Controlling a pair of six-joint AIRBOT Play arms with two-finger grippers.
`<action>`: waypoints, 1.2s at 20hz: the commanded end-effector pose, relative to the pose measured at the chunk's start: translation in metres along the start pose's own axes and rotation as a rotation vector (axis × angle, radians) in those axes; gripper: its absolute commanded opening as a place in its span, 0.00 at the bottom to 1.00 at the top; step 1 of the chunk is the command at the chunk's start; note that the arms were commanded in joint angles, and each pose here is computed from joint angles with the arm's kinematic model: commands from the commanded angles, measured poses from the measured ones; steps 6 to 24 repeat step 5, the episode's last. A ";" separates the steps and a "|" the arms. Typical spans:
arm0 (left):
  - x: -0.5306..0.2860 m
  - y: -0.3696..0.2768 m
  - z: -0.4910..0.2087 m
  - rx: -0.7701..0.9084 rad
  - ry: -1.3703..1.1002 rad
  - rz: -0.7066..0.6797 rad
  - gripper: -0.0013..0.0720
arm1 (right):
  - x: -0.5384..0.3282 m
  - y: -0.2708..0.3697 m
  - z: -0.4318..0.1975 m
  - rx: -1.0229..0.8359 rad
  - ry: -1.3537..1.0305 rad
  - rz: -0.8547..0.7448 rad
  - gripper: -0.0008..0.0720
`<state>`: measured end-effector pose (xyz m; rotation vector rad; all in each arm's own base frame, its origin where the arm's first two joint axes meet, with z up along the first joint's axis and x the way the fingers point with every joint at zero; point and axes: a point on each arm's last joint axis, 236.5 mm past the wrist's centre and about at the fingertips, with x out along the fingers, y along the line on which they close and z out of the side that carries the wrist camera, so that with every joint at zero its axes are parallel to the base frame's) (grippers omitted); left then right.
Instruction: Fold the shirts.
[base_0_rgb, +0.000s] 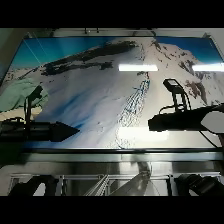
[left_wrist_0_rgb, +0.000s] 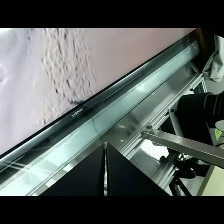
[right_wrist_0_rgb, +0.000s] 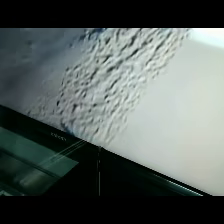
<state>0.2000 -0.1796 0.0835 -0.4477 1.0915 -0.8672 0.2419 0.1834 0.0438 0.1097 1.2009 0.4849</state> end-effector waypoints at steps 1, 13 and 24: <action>-0.001 -0.002 -0.005 0.014 -0.020 0.008 0.03 | 0.003 0.007 -0.004 -0.007 0.002 0.016 0.04; -0.002 -0.003 -0.005 0.017 -0.021 0.008 0.03 | 0.003 0.007 -0.004 -0.007 0.002 0.016 0.04; -0.002 -0.003 -0.005 0.017 -0.021 0.008 0.03 | 0.003 0.007 -0.004 -0.007 0.002 0.016 0.04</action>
